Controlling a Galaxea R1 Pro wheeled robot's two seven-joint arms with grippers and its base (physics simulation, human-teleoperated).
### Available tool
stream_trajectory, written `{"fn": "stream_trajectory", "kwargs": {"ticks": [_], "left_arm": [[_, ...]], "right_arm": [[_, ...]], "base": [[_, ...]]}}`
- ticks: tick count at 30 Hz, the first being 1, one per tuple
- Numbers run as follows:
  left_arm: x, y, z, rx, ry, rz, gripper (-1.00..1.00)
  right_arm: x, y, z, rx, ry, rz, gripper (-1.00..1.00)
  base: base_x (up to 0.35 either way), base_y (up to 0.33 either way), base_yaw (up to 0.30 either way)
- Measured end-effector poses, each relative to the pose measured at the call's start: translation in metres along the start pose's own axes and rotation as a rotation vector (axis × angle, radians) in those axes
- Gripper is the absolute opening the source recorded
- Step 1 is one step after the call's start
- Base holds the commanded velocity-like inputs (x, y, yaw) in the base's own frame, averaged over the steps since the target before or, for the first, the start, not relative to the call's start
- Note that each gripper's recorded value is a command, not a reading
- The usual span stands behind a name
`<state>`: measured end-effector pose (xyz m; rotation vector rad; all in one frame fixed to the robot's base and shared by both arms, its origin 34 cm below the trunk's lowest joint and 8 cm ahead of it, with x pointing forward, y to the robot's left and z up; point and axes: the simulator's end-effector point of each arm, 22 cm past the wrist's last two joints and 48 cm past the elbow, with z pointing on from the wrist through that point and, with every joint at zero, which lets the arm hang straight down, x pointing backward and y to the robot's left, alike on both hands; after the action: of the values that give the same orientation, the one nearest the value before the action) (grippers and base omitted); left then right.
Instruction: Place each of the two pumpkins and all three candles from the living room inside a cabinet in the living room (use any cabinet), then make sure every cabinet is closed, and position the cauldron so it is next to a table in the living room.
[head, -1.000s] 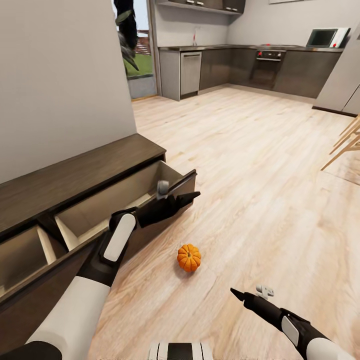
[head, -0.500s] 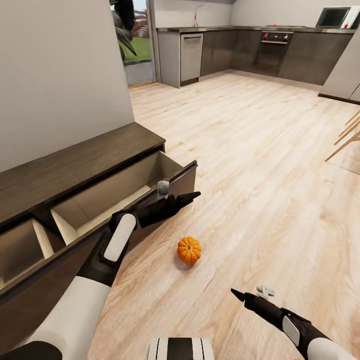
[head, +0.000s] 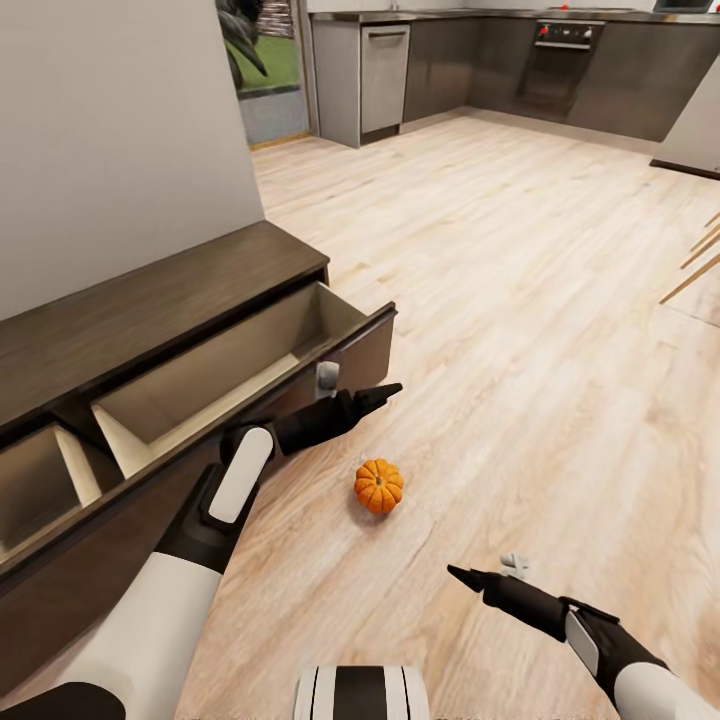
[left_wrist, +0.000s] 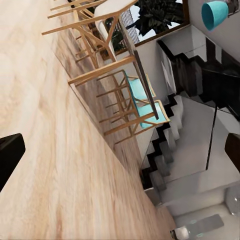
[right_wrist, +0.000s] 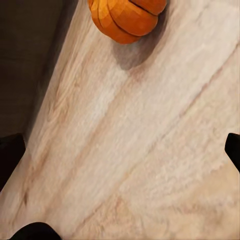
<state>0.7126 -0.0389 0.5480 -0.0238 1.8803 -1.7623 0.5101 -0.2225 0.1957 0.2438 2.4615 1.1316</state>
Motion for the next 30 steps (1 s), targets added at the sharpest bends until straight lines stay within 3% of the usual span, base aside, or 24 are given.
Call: {"fn": "stream_trajectory", "kwargs": {"ticks": [21,30], "left_arm": [[0.021,0.053,0.001,-0.032,0.013,-0.08,1.0],[0.042,0.07,0.006,-0.039,0.05,-0.106,1.0]], "right_arm": [[0.028,-0.03,0.007,0.03,0.038,0.055,1.0],[0.044,-0.041,0.011,0.039,0.064,0.079,1.0]], "base": [[0.0,0.0,0.0],[0.0,0.0,0.0]]}}
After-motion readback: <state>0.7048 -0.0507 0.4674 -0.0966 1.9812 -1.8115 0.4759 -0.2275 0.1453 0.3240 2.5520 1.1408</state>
